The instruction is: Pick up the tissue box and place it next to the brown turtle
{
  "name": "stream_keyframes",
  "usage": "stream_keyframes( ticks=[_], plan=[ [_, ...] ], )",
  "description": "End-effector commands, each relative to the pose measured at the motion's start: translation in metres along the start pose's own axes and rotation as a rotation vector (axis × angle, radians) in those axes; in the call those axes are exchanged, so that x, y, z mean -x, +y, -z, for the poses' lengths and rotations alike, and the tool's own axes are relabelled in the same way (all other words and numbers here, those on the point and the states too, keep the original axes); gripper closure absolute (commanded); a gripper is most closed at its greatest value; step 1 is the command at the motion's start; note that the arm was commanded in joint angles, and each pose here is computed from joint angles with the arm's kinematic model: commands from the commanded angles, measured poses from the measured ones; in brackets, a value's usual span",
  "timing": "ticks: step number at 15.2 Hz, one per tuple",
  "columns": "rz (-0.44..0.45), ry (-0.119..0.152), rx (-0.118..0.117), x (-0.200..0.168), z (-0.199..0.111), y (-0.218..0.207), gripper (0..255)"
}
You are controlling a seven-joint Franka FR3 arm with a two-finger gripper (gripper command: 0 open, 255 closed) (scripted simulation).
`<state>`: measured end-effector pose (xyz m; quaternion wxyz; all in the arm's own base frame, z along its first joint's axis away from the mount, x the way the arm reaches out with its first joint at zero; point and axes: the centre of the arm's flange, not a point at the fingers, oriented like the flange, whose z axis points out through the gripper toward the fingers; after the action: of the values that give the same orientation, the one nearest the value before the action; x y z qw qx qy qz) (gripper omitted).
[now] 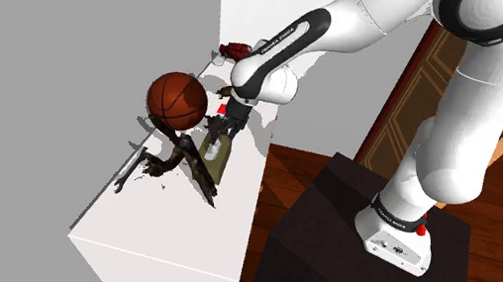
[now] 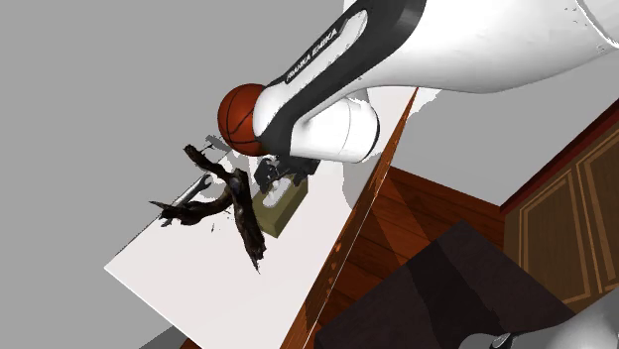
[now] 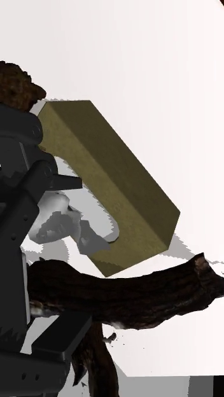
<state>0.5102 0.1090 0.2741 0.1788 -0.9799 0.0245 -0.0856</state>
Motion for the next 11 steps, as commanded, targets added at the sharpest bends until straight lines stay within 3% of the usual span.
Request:
stream_keyframes(
  ticks=[1, 7, 11],
  plan=[
    [0.0, 0.005, -0.006, -0.002, -0.011, -0.001, 0],
    [0.0, 0.005, -0.006, -0.003, -0.041, -0.001, 0],
    [0.0, 0.005, -0.006, -0.003, -0.041, -0.001, 0]
  ],
)
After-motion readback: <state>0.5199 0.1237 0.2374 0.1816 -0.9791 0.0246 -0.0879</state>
